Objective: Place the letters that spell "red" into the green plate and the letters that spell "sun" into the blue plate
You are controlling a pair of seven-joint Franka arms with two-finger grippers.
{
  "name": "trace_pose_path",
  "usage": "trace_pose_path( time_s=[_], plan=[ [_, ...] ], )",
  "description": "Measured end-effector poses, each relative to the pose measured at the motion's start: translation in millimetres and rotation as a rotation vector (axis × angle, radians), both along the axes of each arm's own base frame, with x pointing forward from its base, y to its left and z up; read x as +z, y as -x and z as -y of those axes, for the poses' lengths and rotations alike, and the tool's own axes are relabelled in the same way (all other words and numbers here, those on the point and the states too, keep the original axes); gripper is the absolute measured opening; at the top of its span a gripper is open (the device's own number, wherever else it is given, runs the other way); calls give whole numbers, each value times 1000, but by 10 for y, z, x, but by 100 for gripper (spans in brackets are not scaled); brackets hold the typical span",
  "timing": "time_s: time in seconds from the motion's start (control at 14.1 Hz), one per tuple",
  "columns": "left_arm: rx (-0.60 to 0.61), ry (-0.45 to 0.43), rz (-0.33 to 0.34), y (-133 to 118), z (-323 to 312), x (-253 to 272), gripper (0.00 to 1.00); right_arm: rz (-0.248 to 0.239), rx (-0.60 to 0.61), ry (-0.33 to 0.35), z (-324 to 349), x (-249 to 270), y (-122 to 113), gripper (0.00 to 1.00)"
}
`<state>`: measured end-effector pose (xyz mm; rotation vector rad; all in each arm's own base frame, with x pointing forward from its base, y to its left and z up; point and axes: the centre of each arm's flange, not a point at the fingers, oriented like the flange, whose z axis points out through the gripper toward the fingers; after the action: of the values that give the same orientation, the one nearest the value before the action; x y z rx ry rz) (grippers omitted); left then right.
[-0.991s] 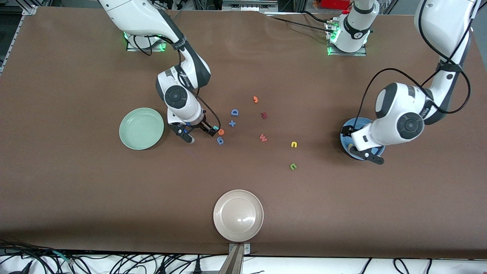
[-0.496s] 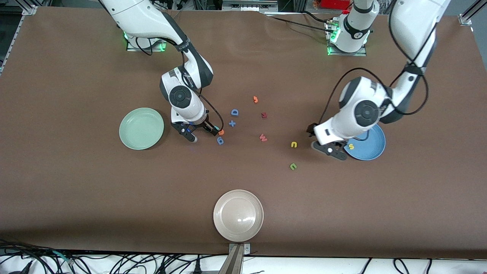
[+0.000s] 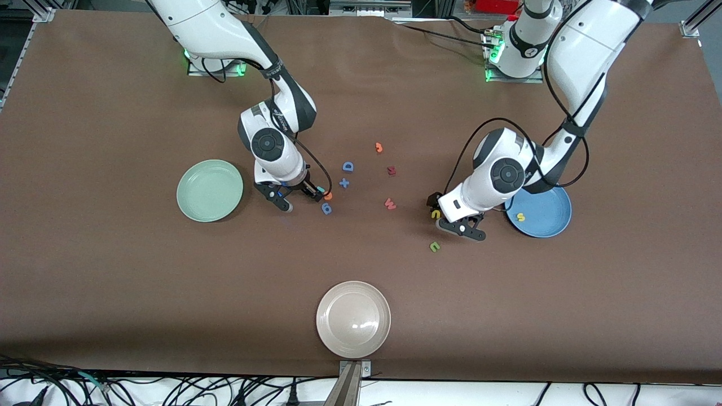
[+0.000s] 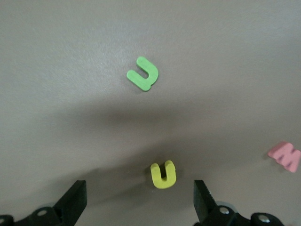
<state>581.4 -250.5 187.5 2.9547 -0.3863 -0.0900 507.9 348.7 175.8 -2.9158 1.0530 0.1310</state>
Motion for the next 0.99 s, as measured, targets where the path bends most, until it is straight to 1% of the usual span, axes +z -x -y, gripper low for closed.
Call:
trace_pose_path(
  time_s=[0.14, 0.21, 0.28, 0.35, 0.42, 0.5, 0.57, 0.64, 0.71, 0.78, 0.99],
  plan=[
    [17, -14, -9, 56, 126, -94, 100, 0, 0, 0, 0, 0, 0, 80],
    [18, -34, -1, 88, 202, -113, 100, 0, 0, 0, 0, 0, 0, 71],
    [14, -56, 12, 106, 250, -118, 99, 0, 0, 0, 0, 0, 0, 57],
    [11, -71, 24, 105, 269, -116, 99, 0, -1, 0, 1, 0, -1, 48],
    [12, -75, 27, 99, 266, -119, 95, 0, -1, 0, 2, 0, -1, 48],
    [16, -77, 26, 98, 260, -130, 85, 1, -1, 0, 1, 1, -2, 41],
    [23, -78, 24, 98, 258, -139, 72, 3, -2, -2, -1, 8, -6, 31],
    [33, -79, 22, 97, 258, -145, 63, 4, -2, -2, -1, 8, -6, 27],
    [39, -80, 21, 97, 255, -153, 53, 4, -2, -2, -1, 9, -6, 27],
    [42, -82, 22, 89, 248, -149, 45, 4, -2, -2, -1, 9, -6, 27],
    [47, -82, 21, 90, 251, -150, 46, 4, -2, -2, -2, 12, -7, 27]
  ],
)
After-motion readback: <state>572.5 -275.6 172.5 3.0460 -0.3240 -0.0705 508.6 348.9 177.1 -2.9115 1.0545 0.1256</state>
